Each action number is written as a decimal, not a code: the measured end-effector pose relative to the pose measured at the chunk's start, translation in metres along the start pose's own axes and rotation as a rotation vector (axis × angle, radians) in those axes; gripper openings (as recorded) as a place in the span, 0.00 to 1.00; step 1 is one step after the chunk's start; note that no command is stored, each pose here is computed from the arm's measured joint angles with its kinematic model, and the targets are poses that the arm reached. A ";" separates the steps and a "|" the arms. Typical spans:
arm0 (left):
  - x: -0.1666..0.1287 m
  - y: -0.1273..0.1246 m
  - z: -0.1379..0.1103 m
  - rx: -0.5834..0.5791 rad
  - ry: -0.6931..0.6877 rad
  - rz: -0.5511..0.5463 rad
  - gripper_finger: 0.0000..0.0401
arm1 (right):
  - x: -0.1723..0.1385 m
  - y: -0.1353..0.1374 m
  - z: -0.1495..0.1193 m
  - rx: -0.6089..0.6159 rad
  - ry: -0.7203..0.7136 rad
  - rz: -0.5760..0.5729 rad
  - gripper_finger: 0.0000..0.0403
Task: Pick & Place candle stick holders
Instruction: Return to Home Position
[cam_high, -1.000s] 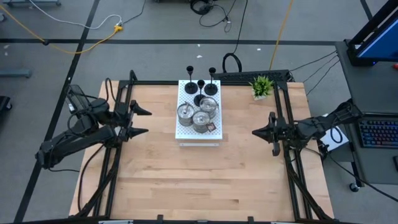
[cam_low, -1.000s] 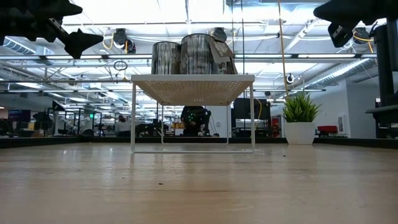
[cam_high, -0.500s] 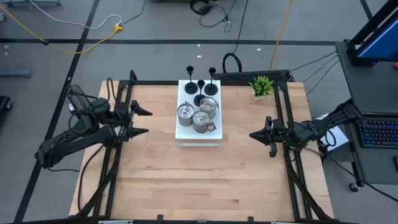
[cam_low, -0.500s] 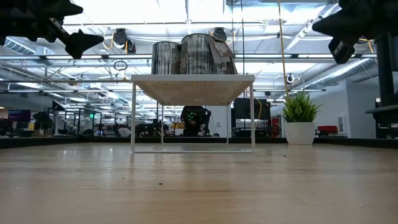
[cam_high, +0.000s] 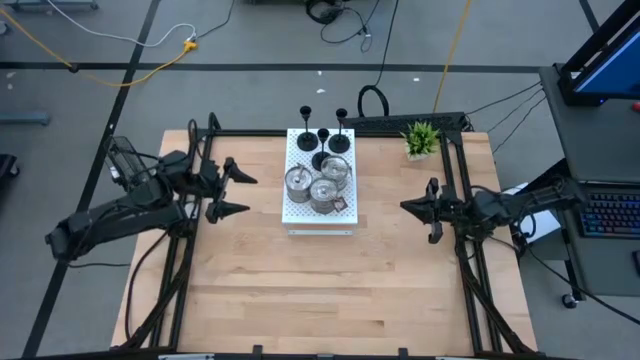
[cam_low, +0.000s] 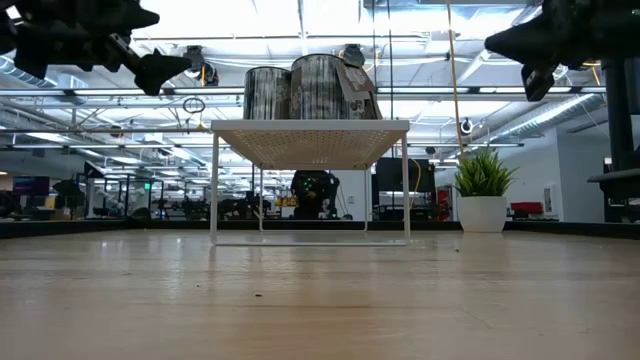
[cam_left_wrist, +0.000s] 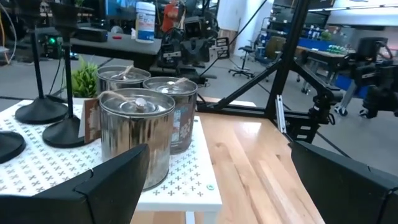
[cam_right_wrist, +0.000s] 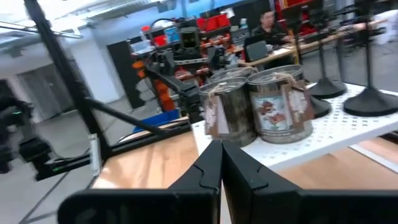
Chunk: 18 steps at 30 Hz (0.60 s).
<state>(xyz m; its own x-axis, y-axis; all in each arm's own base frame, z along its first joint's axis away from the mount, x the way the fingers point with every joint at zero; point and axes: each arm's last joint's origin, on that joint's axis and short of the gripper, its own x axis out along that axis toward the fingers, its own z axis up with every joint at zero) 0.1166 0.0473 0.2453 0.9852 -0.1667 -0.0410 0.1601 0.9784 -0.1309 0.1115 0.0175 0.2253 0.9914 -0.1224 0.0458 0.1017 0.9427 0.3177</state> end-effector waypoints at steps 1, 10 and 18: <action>-0.001 0.001 0.000 -0.003 0.001 -0.004 1.00 | -0.001 -0.001 0.001 0.001 0.000 0.016 0.00; -0.012 0.010 -0.007 -0.045 0.040 -0.012 1.00 | -0.018 -0.010 0.006 0.009 -0.031 0.034 0.00; -0.016 0.015 -0.034 -0.046 -0.066 -0.010 1.00 | -0.026 -0.013 0.005 0.007 -0.036 0.031 0.00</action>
<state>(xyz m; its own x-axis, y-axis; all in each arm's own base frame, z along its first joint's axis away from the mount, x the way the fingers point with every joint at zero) 0.1014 0.0604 0.2098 0.9857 -0.1667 0.0258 0.1687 0.9697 -0.1769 0.0839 0.0072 0.2254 0.9906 -0.1039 0.0895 0.0698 0.9440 0.3225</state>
